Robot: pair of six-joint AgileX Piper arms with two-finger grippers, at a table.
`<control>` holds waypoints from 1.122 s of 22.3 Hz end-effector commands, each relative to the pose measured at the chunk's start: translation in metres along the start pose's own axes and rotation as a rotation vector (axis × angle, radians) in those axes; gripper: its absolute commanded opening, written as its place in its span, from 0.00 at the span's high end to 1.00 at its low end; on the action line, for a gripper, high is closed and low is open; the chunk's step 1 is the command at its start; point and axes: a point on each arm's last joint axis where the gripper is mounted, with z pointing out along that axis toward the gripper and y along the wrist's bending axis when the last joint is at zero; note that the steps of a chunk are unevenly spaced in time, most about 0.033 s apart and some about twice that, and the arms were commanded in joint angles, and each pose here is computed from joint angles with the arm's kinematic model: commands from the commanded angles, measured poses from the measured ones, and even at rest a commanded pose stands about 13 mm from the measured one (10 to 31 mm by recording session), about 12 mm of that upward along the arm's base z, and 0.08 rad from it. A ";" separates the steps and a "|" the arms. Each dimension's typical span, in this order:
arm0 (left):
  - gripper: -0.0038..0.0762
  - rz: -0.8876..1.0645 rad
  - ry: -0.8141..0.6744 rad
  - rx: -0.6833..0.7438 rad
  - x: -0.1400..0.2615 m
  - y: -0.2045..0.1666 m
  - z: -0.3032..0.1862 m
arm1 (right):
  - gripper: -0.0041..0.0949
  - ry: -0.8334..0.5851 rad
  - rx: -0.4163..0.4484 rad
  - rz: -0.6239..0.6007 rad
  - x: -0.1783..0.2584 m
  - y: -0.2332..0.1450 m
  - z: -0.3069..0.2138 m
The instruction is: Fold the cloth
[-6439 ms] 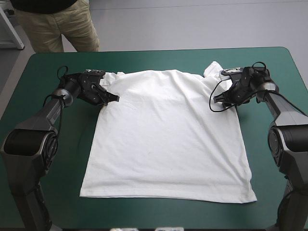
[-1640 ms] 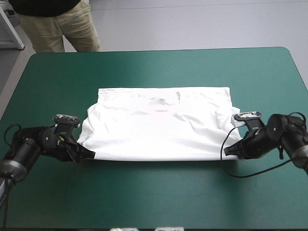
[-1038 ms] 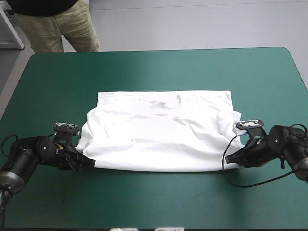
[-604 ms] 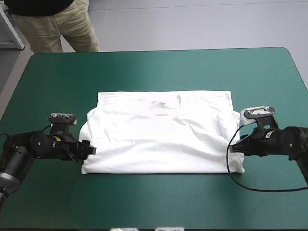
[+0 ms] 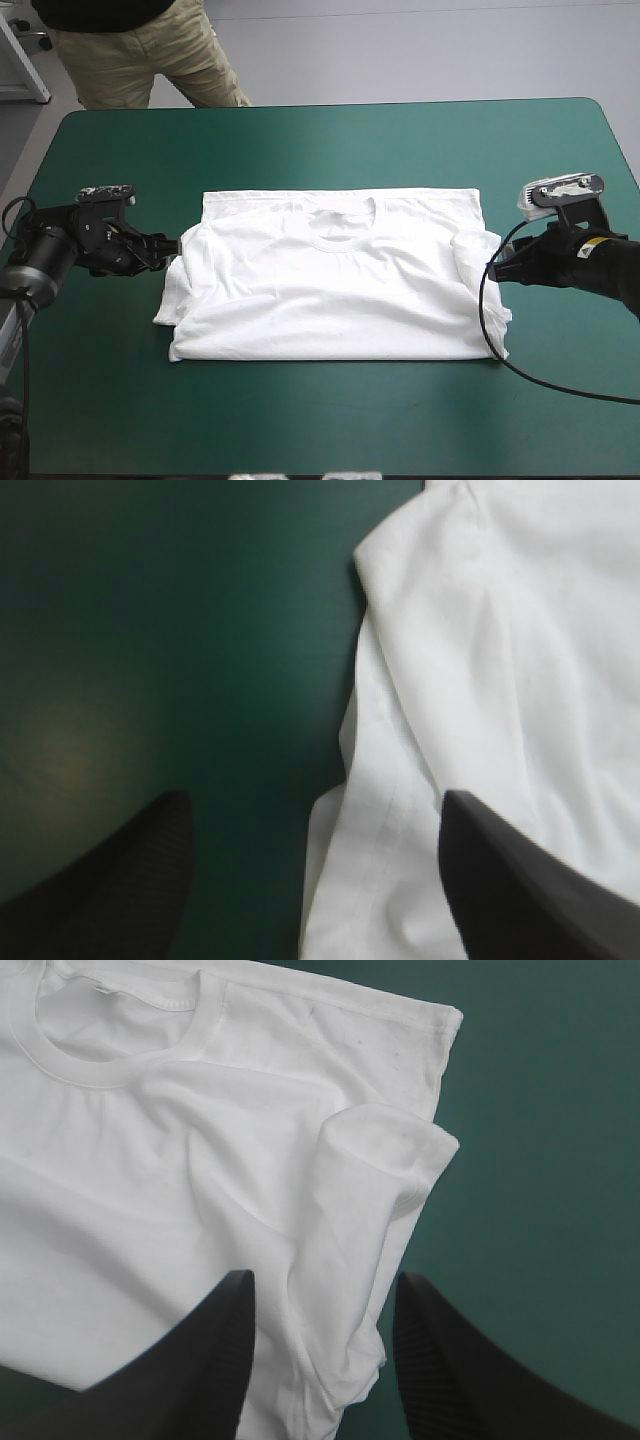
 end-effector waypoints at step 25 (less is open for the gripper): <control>0.96 0.032 0.131 0.076 -0.013 -0.002 0.051 | 0.54 -0.067 -0.003 -0.001 -0.008 0.002 -0.013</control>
